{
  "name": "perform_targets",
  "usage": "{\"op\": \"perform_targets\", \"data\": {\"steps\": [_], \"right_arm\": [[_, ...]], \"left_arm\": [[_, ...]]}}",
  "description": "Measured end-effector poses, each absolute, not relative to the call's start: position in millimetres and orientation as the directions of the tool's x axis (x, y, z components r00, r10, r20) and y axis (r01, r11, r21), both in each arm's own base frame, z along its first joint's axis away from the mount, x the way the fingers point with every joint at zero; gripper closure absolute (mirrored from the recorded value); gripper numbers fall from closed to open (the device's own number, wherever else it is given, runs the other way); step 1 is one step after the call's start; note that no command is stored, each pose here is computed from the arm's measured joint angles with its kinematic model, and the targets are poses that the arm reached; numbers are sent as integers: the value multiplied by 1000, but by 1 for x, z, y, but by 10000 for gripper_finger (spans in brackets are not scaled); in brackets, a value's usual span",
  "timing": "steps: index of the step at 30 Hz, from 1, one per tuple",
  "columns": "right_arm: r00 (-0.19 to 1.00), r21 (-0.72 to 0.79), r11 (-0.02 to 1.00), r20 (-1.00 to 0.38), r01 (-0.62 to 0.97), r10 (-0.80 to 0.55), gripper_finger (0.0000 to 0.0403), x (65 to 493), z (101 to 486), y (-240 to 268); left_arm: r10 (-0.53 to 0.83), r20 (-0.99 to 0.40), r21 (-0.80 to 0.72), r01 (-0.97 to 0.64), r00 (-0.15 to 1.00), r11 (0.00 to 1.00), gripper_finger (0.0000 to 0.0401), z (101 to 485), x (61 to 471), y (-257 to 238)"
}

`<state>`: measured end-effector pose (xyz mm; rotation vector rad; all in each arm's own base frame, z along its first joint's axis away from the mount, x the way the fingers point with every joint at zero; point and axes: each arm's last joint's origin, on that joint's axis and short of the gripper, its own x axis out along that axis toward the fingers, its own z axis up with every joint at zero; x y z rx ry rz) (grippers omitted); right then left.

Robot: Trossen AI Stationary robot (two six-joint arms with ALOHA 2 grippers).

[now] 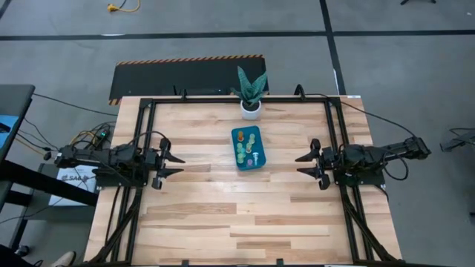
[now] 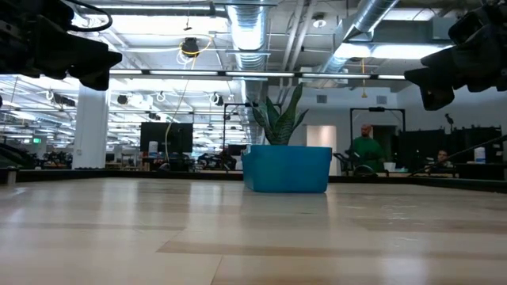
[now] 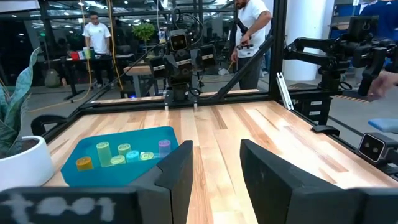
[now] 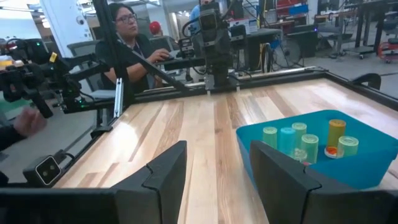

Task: Pick and place pill bottles into a basket
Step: Return to Home Position

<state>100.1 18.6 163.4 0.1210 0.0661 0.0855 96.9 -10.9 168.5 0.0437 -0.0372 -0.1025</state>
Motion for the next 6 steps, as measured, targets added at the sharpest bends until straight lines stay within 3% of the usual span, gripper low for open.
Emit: {"op": "perform_targets", "data": {"steps": [6], "right_arm": [[994, 123, 989, -61, -81, 89, 234, 100, 163, 19]], "left_arm": [[-103, 35, 45, 101, 994, 994, 277, 168, 97, -11]]}}
